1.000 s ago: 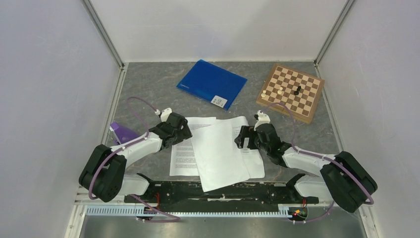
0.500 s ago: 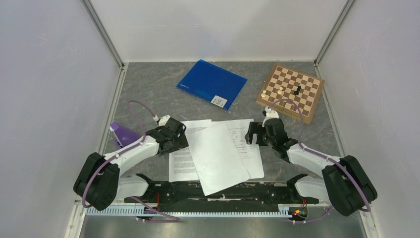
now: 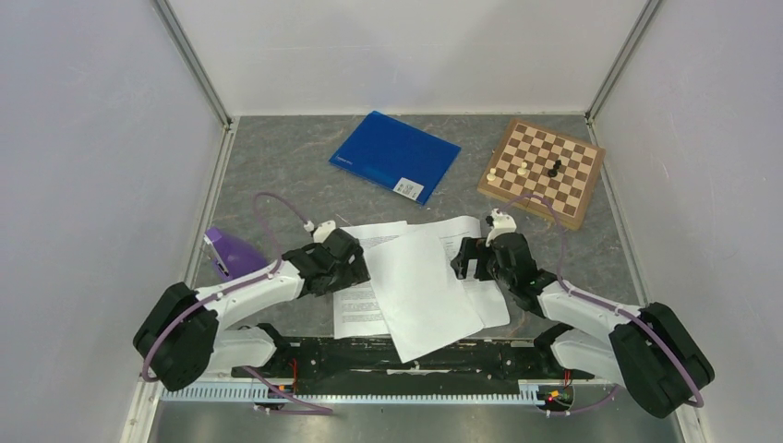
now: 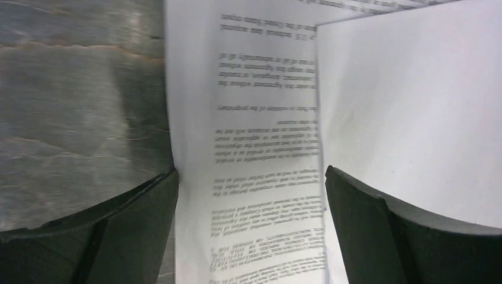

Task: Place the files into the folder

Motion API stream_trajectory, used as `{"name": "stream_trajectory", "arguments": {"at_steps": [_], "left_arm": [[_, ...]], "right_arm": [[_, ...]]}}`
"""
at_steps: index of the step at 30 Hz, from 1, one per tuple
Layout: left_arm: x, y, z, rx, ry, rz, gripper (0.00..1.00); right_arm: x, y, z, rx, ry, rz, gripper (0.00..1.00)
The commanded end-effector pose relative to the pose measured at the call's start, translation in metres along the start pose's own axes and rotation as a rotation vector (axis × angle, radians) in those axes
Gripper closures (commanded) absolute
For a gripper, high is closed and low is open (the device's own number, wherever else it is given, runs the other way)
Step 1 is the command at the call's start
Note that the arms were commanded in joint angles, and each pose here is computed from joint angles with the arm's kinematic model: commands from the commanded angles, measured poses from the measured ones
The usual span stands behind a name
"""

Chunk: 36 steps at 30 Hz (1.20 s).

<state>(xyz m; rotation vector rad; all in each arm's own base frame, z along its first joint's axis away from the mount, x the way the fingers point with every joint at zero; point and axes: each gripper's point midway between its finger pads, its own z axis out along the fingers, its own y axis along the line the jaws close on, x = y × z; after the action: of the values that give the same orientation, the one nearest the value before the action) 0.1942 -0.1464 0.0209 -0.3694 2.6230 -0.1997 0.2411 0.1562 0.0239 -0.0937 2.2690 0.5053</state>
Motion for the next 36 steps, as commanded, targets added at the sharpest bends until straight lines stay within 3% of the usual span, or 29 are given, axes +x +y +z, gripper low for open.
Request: {"name": "stream_trajectory", "arguments": {"at_steps": [1,6,19,24,28,32,36], "left_arm": [[0.030,-0.040,0.006,0.095,0.115,-0.109,0.00],[0.019,-0.068,0.003,0.122,0.109,-0.064,0.00],[-0.025,0.001,-0.018,-0.159,-0.064,0.230,0.06],[-0.016,0.007,-0.010,-0.174,-0.032,0.242,0.24],[-0.003,0.007,0.003,-0.155,-0.003,0.225,0.39],[0.007,0.000,0.012,-0.121,0.036,0.209,0.44],[0.011,-0.004,0.015,-0.107,0.051,0.188,0.50]], "right_arm": [[0.069,-0.034,-0.011,0.149,0.252,0.033,0.02],[0.053,-0.051,-0.005,0.210,0.238,0.031,0.01],[0.073,-0.046,-0.019,0.122,0.273,0.101,0.01],[0.073,-0.040,-0.018,0.090,0.266,0.123,0.01],[0.078,-0.039,-0.020,0.073,0.272,0.136,0.07],[0.087,-0.038,-0.022,0.064,0.290,0.138,0.11],[0.070,-0.075,-0.031,0.279,0.250,0.053,0.07]]}}
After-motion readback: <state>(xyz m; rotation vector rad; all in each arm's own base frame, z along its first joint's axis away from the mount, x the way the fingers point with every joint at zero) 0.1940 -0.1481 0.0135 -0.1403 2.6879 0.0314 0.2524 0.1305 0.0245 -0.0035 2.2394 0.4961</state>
